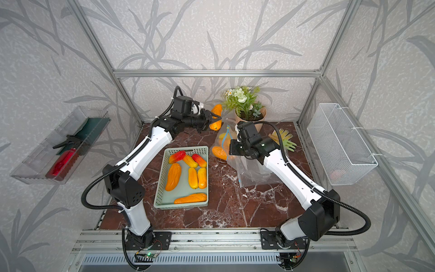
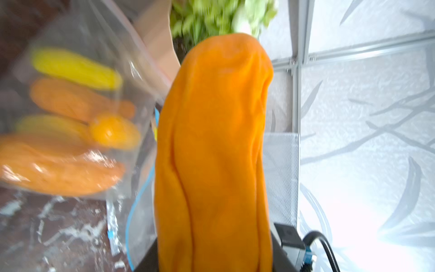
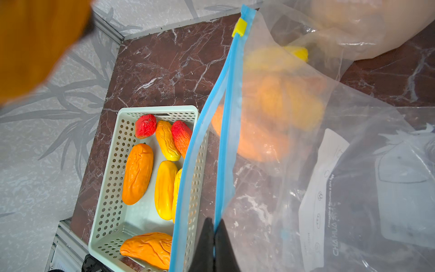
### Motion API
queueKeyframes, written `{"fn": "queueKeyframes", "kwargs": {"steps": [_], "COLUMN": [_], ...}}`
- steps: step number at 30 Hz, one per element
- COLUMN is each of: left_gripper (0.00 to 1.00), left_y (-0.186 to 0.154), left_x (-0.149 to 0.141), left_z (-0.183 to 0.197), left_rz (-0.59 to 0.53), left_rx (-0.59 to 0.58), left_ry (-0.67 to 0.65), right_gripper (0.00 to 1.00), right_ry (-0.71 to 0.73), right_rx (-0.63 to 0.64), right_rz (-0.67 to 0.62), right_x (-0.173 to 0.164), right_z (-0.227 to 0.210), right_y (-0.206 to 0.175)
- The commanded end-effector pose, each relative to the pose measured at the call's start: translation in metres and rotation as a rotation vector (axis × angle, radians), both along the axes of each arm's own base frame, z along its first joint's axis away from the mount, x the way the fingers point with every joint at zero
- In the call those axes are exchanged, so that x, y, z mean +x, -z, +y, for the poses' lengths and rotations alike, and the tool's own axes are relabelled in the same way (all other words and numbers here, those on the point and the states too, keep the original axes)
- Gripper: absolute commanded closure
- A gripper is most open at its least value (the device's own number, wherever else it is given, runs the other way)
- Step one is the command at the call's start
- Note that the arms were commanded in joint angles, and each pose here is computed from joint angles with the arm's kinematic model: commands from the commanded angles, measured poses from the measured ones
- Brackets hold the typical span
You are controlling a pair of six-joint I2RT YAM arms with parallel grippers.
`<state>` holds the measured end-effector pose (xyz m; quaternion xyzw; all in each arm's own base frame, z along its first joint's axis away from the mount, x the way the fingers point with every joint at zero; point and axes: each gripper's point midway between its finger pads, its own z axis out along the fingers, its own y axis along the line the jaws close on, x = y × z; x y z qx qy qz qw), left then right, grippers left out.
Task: Place the mango in a zip-top bag and seal the zipper
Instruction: Place the mango in the zipper food storage bag.
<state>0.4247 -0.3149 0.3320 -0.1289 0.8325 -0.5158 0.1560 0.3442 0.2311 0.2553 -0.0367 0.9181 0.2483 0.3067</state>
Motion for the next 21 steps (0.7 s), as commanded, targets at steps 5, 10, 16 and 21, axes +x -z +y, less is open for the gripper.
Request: {"fn": "queueKeyframes", "kwargs": {"steps": [5,10,16,21], "left_gripper": [0.85,0.84,0.85,0.85], "left_y": [0.029,0.021,0.033,0.020], "left_x": [-0.104,-0.133,-0.136,-0.121], "left_z": [0.012,0.010,0.003,-0.005], "left_rz": [0.509,0.596,0.664,0.642], "left_rx": [-0.017,-0.055,-0.048,-0.064], "left_ry": [0.229,0.305,0.344,0.340], "right_gripper": [1.00,1.00,1.00,1.00], "right_ry": [-0.090,-0.185,-0.235,-0.237], "right_rx": [0.006,0.023,0.028,0.020], "right_rz": [-0.117,-0.166,-0.192,-0.180], "right_x": [0.002,-0.006,-0.015,-0.023], "right_z": [0.004,0.012,0.014,0.010], "right_y": [-0.017,-0.017,-0.015,-0.010]}}
